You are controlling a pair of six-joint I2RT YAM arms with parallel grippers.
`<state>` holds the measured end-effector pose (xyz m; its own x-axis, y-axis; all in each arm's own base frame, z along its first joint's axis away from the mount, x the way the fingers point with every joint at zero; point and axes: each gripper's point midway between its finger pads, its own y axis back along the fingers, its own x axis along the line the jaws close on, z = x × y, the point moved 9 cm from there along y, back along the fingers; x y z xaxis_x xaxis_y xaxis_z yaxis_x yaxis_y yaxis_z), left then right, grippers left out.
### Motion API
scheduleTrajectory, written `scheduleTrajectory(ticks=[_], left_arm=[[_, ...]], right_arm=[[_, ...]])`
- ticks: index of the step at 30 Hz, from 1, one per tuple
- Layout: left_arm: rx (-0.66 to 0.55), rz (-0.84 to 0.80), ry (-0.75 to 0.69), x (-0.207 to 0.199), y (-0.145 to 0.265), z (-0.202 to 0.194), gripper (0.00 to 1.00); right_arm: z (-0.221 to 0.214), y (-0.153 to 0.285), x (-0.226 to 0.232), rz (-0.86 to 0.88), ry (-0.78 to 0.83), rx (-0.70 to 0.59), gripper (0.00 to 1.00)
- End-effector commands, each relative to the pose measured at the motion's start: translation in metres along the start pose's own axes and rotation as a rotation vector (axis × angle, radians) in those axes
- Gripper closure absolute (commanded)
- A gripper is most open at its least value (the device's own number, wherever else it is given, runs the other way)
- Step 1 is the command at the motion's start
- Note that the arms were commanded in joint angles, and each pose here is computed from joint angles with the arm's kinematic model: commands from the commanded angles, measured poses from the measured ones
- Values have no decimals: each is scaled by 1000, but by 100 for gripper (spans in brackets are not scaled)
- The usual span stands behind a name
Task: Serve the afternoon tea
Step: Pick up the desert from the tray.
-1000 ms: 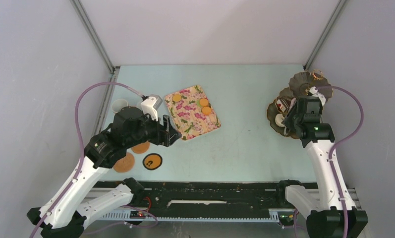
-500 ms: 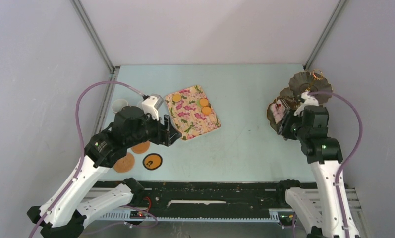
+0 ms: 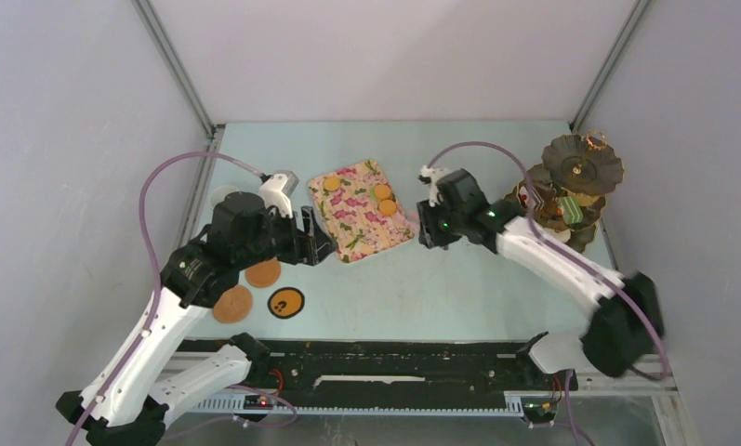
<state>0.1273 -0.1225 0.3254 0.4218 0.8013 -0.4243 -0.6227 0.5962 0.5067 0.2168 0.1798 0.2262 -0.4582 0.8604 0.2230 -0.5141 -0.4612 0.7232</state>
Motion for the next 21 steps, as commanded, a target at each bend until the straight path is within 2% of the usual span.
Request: scheduleTrajectory(ticks=[1,3,7,13,21], left_arm=[[-25,-43,81,-3,-1,10,27],[-26,-12,78,3,-2,10,27],[-28,41,102,11,-5,19,27],[-32,64,124,18,-9,23,27],[-30,54,117,18,-10,23,27]], right_arm=[[43,-37,5,30,26,-22,61],[54,-52,8,46,25,26,60],[64,-75,8,34,-89,152,60],[69,-100,8,-10,-228,206,58],[56,-98,8,-110,-227,254,57]])
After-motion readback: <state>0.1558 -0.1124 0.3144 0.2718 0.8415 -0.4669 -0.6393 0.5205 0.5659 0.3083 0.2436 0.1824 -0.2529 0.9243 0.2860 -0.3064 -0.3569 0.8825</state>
